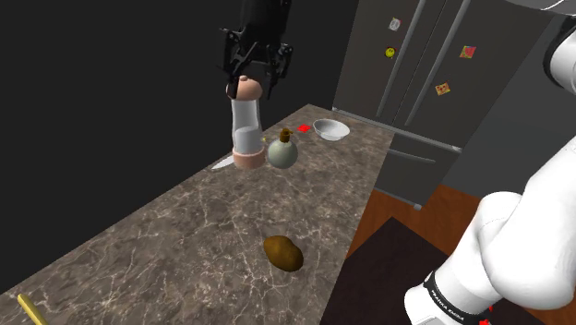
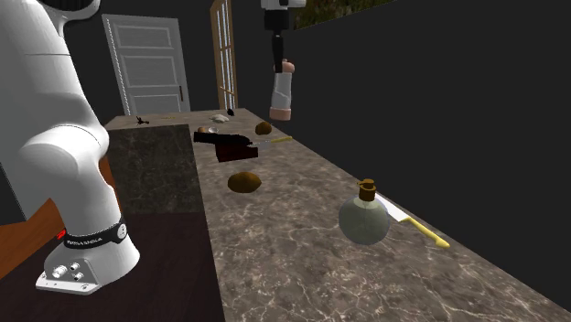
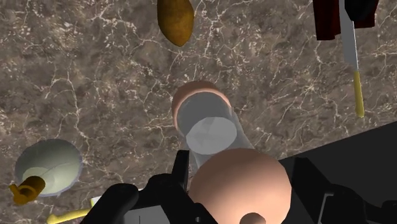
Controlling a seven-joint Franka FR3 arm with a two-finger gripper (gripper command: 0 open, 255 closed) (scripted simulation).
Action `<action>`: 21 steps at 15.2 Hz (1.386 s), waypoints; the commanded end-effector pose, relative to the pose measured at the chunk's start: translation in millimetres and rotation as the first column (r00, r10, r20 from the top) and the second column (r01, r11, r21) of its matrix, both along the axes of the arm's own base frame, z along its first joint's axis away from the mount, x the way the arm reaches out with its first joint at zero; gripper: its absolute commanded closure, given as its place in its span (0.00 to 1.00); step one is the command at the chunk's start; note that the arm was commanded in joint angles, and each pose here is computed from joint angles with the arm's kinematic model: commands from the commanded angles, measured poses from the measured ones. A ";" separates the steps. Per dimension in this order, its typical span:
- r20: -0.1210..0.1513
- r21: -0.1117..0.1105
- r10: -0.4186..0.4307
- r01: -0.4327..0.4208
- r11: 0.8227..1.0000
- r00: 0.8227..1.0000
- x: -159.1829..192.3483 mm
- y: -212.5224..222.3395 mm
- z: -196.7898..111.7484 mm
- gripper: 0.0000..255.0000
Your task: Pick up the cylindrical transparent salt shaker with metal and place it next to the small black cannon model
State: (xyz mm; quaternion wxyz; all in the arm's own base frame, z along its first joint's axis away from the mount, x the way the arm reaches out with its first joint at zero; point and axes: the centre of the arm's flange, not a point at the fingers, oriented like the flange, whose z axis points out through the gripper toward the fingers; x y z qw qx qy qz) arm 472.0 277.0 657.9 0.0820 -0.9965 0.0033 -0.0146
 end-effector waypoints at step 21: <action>0.000 0.001 -0.002 0.002 1.000 1.000 -27.7 214.1 -26.7 1.00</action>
